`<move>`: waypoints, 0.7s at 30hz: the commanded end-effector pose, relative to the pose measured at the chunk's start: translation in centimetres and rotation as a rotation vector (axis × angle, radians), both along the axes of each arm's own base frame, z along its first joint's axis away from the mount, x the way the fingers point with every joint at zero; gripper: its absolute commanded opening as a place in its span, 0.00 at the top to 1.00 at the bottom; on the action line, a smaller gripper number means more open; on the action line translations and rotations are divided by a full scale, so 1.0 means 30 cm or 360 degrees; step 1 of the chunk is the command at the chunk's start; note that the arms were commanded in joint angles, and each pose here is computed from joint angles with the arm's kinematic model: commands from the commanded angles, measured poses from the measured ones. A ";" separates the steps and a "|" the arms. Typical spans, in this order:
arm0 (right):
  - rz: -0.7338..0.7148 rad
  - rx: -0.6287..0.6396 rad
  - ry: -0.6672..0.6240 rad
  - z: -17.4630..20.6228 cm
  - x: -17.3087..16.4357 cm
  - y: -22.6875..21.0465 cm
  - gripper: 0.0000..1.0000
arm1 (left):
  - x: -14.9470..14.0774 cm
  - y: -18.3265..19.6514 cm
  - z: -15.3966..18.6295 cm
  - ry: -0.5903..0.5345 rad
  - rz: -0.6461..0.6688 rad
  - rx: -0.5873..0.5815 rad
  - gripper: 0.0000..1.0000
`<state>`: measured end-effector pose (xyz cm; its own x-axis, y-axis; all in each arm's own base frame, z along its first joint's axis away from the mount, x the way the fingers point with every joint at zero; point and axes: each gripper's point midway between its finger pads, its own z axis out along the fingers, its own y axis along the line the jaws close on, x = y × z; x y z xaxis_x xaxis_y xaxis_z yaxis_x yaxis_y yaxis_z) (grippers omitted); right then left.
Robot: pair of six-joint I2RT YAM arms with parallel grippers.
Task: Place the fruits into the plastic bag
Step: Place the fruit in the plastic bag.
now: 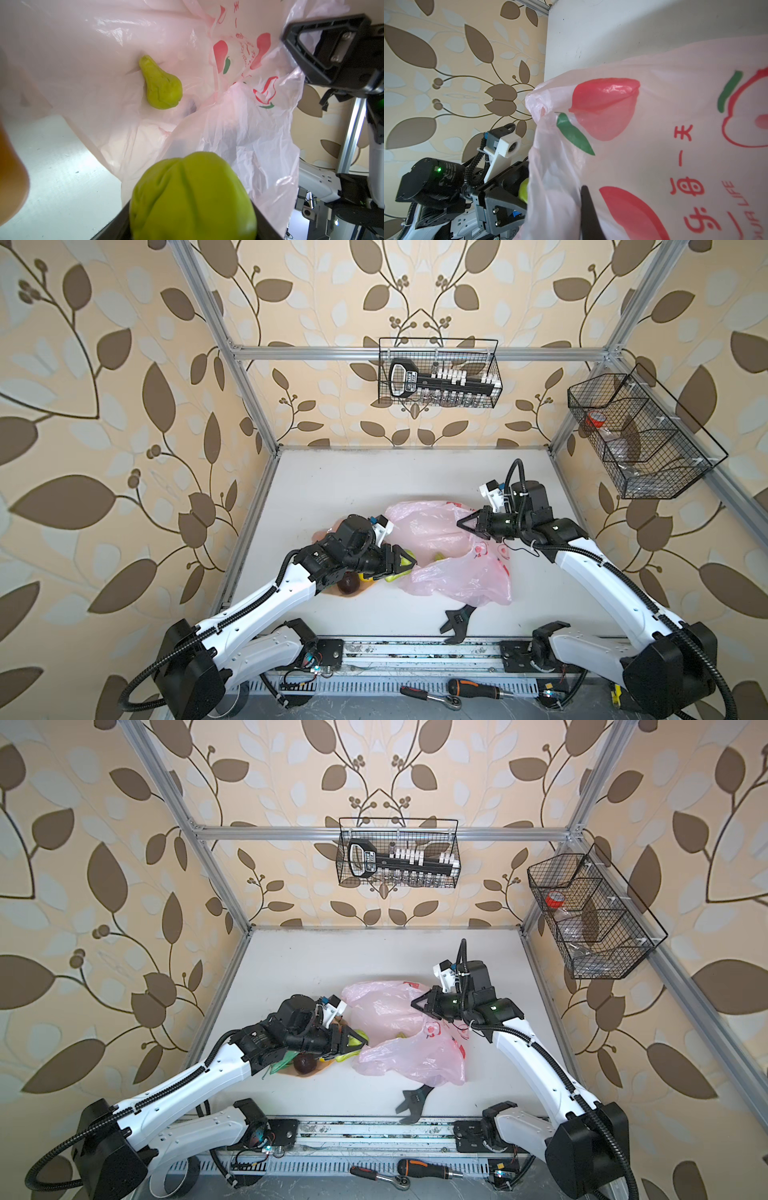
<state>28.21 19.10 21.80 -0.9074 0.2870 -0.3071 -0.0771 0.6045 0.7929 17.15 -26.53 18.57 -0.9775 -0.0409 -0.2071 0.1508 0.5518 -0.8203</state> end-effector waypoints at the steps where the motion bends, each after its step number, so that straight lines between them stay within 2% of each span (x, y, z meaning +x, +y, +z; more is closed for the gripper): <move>1: -0.0014 -0.0018 -0.0038 0.027 0.020 -0.006 1.00 | -0.010 -0.047 0.033 -0.0093 -0.0064 -0.0043 0.77; 4: -0.0014 -0.0019 -0.0031 0.023 0.020 -0.005 1.00 | -0.048 -0.089 0.014 -0.0109 -0.0165 -0.0023 0.77; 9: -0.0012 -0.0014 -0.0020 0.019 0.021 -0.003 1.00 | -0.081 -0.127 -0.057 -0.0107 -0.0273 0.0117 0.80; 18: -0.0028 -0.0004 -0.0013 0.019 0.023 -0.004 1.00 | -0.016 -0.196 -0.079 -0.0097 -0.0262 0.0172 0.82; 21: -0.0025 -0.0002 -0.0007 0.015 0.021 -0.002 1.00 | 0.020 -0.221 -0.103 -0.0072 -0.0246 0.0242 0.83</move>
